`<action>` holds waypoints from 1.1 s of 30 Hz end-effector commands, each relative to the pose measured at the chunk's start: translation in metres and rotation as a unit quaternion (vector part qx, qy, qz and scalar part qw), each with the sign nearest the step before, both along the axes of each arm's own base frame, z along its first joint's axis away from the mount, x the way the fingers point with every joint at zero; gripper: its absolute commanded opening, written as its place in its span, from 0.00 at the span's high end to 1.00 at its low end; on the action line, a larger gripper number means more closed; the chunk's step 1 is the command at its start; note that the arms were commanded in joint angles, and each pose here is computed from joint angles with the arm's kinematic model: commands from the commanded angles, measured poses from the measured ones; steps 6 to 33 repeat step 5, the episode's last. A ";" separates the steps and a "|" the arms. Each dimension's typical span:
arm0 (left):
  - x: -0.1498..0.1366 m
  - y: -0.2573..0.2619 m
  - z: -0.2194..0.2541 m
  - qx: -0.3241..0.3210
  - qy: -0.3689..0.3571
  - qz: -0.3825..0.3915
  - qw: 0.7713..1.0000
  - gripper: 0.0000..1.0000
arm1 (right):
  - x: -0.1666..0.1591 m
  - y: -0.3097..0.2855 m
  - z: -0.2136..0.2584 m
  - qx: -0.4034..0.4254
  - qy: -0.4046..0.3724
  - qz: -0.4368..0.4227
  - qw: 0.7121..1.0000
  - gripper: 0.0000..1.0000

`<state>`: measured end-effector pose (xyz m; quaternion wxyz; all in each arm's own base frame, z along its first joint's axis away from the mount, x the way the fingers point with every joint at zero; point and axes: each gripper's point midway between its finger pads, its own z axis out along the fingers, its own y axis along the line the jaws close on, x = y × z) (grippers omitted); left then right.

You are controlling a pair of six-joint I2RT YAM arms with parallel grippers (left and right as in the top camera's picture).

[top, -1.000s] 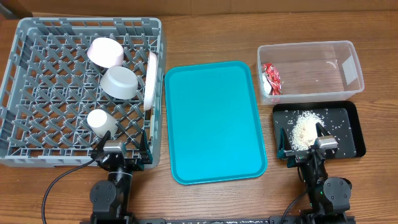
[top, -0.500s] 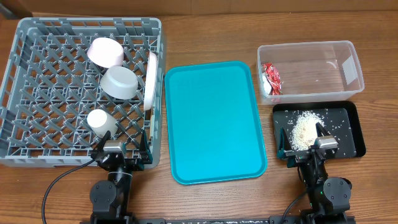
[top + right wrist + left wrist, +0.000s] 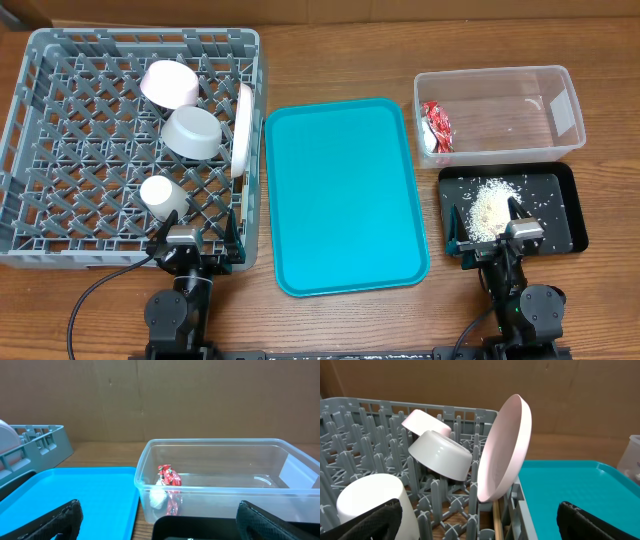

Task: Sort waste into correct bins and load items into the dishwasher

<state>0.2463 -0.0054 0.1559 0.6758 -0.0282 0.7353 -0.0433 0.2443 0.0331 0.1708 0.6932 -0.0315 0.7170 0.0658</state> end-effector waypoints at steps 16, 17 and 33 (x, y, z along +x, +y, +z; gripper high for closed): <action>0.000 -0.004 0.000 0.005 -0.003 -0.011 1.000 0.00 | 0.000 0.000 -0.001 -0.002 -0.003 -0.001 1.000 0.00; 0.000 -0.004 0.000 0.005 -0.003 -0.011 1.000 0.00 | 0.000 0.000 -0.001 -0.002 -0.003 -0.001 1.000 0.00; 0.000 -0.004 0.000 0.005 -0.003 -0.011 1.000 0.00 | 0.000 0.000 -0.001 -0.002 -0.003 -0.001 1.000 0.00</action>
